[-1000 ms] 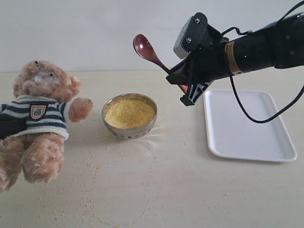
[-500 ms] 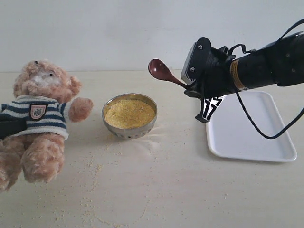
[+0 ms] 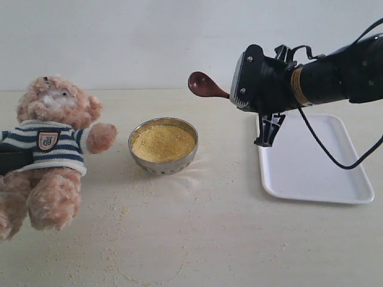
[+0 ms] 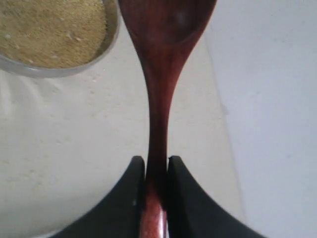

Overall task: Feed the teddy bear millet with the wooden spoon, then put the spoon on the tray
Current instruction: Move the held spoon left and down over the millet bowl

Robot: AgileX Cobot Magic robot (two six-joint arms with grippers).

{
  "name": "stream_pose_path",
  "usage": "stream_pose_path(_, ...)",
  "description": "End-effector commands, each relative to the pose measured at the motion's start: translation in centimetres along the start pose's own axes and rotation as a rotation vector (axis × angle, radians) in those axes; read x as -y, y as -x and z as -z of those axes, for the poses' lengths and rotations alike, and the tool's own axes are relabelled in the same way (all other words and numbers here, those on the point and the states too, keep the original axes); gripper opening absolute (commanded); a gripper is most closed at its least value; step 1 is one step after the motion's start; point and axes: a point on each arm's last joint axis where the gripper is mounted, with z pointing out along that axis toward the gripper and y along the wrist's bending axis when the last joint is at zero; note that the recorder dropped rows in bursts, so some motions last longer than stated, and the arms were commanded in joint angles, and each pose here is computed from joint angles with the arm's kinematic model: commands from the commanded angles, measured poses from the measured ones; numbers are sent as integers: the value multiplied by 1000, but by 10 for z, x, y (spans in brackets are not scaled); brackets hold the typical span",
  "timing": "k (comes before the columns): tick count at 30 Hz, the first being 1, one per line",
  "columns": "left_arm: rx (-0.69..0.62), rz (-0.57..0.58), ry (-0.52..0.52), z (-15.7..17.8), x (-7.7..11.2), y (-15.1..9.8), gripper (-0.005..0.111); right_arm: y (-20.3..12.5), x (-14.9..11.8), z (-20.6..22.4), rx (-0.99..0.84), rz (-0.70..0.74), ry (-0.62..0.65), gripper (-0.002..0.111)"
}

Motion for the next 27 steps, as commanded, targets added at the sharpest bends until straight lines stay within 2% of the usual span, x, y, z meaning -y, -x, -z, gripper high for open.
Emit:
stream_pose_path(1,16,6,-16,1,2,2,5,21,9,2,-82,345,-109,0)
stream_pose_path(5,16,6,-16,1,2,2,5,39,-1,-8,-136,587,-123,0)
stream_pose_path(14,16,6,-16,1,2,2,5,63,-14,-22,-186,841,-132,0)
stream_pose_path(18,16,6,-16,1,2,2,5,67,-19,-33,-226,927,-130,0)
stream_pose_path(23,16,6,-16,1,2,2,5,62,-13,-53,-352,1014,-148,0)
stream_pose_path(27,16,6,-16,1,2,2,5,65,-8,-62,-354,1004,-167,0)
